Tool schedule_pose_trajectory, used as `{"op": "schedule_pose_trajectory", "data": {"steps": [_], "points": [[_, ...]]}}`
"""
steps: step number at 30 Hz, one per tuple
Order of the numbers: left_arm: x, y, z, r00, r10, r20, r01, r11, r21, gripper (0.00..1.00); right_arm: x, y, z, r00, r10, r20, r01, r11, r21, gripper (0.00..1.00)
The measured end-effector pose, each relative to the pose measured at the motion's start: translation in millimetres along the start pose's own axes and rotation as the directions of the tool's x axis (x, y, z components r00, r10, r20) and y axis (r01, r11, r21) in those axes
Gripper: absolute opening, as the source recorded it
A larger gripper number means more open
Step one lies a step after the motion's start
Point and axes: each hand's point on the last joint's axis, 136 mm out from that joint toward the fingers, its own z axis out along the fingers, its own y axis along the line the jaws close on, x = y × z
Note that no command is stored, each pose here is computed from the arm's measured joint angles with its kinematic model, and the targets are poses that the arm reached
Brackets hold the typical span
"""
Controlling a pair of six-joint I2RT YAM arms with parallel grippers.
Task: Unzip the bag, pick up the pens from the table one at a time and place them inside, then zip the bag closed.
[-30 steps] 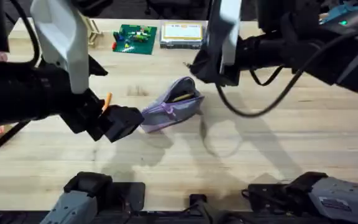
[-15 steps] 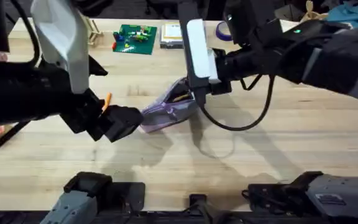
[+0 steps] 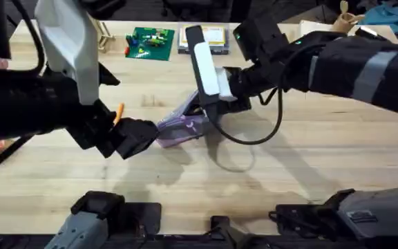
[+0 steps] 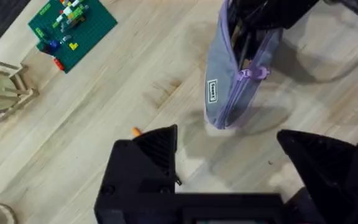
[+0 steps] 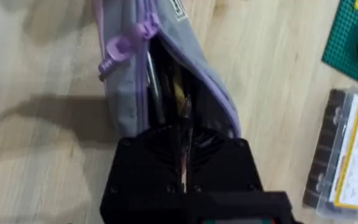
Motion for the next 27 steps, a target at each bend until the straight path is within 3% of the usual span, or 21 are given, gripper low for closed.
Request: {"op": "schedule_pose_trajectory", "data": {"steps": [19,27], "points": [[0.2,0.0,0.0,1.000,0.000,-0.001,0.000,1.000,0.000,0.993,-44.6,33.5,33.3,0.977,-0.208,0.046,0.211,0.974,-0.087,0.032],[0.2,-0.1,0.0,1.000,0.000,-0.001,0.000,1.000,0.000,0.993,-57.6,34.2,43.9,0.963,-0.264,0.054,0.268,0.961,-0.066,0.032]]}}
